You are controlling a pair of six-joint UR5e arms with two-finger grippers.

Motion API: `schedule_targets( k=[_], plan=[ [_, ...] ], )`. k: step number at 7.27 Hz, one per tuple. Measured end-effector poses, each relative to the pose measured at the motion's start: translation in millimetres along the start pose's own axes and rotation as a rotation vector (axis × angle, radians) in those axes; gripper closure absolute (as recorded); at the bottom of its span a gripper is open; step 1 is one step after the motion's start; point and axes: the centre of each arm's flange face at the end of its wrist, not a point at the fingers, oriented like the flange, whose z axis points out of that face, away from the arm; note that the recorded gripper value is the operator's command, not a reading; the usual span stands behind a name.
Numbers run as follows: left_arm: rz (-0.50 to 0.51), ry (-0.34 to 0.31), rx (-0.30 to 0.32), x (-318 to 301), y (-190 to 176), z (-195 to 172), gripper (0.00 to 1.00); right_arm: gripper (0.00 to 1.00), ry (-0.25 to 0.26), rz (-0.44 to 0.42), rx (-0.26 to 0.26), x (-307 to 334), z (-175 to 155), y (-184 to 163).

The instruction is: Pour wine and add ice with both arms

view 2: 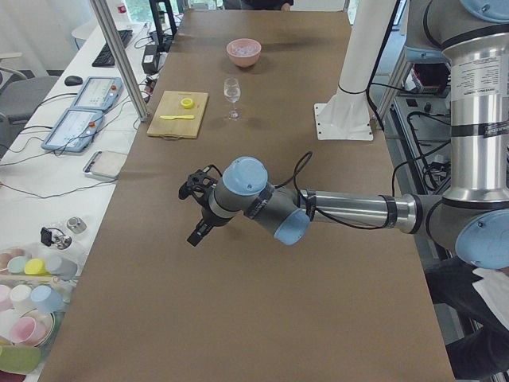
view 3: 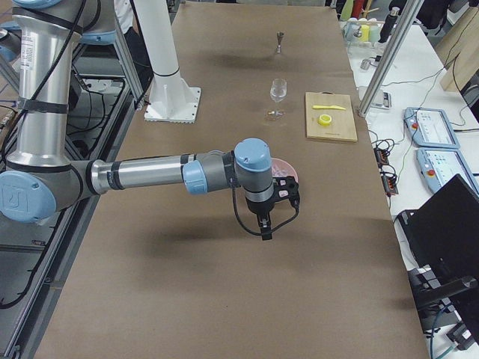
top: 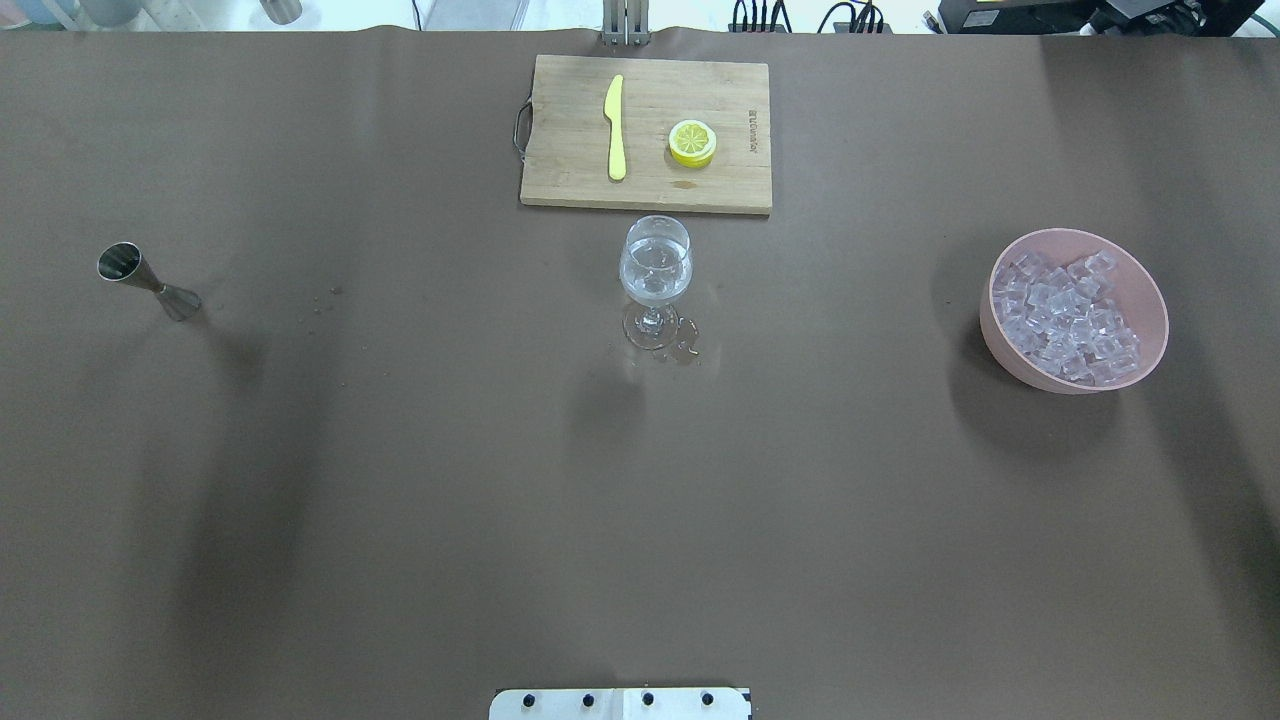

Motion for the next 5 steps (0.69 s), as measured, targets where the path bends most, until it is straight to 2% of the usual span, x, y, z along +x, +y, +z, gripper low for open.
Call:
schedule_targets(
  k=[1,2,5],
  plan=[
    [0.013,0.007,0.029,3.9,-1.4,-2.7,0.02,0.0,-0.002,-0.002,0.008,-0.2,-0.2,1.7],
    [-0.016,0.033,0.053,12.8,-3.7,-3.2,0.02,0.0,-0.003,0.0,0.007,-0.2,-0.1,3.3],
    [-0.272,0.148,0.139,84.1,-29.1,15.7,0.02,0.0,-0.003,0.01,-0.001,-0.7,-1.4,15.6]
  ],
)
